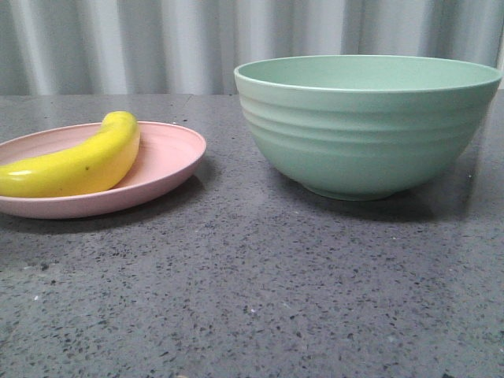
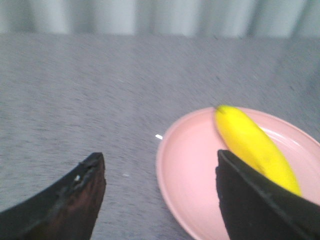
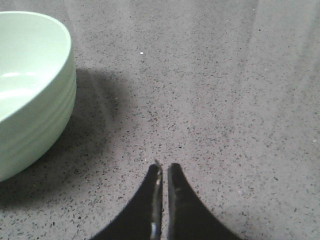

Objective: Transfer banana from pink plate to green bowl

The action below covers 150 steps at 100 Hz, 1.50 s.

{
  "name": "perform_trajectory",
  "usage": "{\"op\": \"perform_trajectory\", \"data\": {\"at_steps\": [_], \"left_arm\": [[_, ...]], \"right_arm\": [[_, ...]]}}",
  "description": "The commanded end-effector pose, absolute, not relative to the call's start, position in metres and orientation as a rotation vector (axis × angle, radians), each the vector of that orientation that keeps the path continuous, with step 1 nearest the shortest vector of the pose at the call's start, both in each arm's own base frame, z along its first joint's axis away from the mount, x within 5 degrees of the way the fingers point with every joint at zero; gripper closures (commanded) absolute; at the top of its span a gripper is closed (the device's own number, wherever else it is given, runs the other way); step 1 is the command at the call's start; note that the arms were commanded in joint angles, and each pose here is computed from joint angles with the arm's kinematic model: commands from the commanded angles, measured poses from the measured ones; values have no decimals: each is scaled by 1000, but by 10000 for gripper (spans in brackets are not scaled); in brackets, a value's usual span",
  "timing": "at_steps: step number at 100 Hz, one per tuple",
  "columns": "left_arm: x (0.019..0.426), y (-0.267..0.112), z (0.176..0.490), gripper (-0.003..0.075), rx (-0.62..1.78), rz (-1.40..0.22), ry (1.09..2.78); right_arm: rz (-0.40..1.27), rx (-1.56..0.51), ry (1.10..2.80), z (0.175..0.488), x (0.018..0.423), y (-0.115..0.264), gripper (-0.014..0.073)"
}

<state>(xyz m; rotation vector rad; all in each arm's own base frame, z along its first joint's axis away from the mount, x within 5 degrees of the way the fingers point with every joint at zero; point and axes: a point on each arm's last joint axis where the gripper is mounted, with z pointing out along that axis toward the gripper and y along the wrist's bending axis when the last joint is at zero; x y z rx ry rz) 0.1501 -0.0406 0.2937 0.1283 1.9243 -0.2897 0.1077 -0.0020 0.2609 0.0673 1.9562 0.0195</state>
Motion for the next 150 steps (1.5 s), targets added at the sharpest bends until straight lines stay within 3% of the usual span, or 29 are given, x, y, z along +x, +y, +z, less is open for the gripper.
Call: {"op": "perform_trajectory", "data": {"at_steps": [1,43,97,131,150], "left_arm": [[163,-56,310,279,218,-320,1918],[207,-134,289,279,532,-428,2180],[234,-152,269,285,556,-403,2282],[234,-152,269,525,557,-403,2283],[234,-152,275,544,555,-408,2268]], "right_arm": [[16,66,1849,279,113,-3,666],[16,65,1844,279,113,-3,666],[36,83,1842,280,113,-2,666],[36,84,1871,277,112,-2,666],[36,84,1895,281,111,-2,666]]}}
